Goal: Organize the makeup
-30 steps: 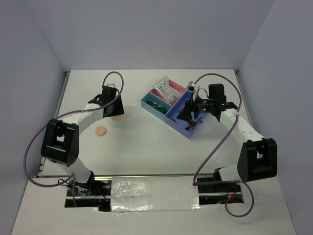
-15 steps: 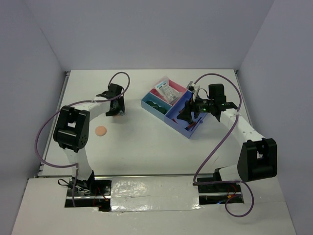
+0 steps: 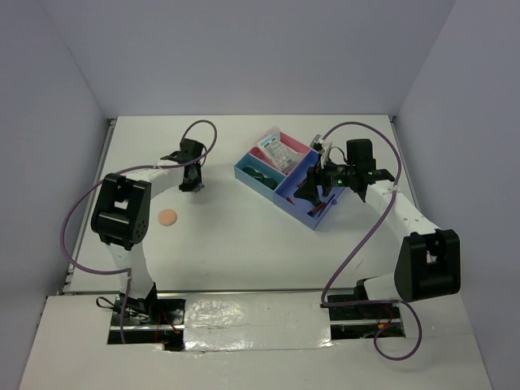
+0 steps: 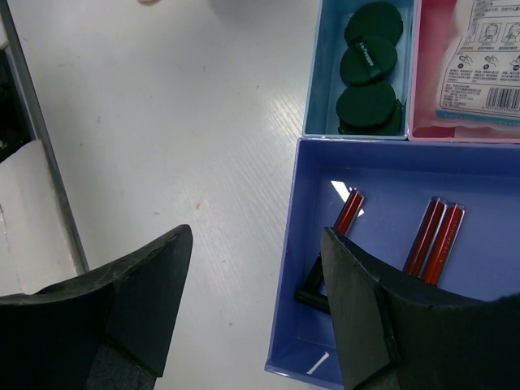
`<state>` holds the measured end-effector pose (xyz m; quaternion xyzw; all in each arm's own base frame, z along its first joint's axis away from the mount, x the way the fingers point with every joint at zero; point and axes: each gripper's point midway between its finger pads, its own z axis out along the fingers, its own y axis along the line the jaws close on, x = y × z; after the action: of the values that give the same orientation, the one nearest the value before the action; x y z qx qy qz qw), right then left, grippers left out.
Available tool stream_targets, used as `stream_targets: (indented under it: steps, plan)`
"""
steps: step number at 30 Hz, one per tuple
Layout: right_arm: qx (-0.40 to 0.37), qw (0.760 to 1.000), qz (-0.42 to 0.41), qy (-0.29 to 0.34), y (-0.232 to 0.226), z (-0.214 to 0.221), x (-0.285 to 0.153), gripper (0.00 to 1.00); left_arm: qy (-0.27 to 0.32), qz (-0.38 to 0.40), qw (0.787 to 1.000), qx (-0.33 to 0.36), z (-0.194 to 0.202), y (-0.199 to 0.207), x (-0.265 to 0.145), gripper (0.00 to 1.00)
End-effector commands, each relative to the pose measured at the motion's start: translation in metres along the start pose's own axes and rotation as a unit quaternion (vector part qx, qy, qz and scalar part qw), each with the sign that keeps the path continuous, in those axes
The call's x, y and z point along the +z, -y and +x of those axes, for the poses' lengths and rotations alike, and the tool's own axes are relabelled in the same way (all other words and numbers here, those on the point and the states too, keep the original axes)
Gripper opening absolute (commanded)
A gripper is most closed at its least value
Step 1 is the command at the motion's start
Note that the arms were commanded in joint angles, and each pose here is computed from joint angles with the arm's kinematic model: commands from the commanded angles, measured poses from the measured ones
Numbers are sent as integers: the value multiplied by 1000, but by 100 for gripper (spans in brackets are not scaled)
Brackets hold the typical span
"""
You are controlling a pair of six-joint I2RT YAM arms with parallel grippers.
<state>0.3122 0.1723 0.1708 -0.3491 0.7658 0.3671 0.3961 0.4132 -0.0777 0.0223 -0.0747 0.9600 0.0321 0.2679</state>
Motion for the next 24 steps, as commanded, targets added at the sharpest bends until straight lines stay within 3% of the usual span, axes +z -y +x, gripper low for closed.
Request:
stream_targets:
  steps: [1, 6, 13, 17, 24]
  plan:
    - [-25, 1000, 3, 13, 0, -16, -5, 72, -9, 37, 999, -1, 8, 12, 0, 17]
    - [-25, 1000, 2, 14, 0, -16, -5, 72, 38, 122, 992, -10, -10, 36, -32, 12]
    - [-23, 1000, 1, 13, 1, -15, -4, 72, 100, 337, 936, -13, -26, 115, -91, 11]
    - [-24, 1000, 1, 14, 0, -16, -4, 72, 110, 392, 914, 4, -26, 155, -112, 10]
    - [-28, 999, 4, 16, -1, -16, -6, 72, 103, 431, 896, 18, -29, 208, -123, 11]
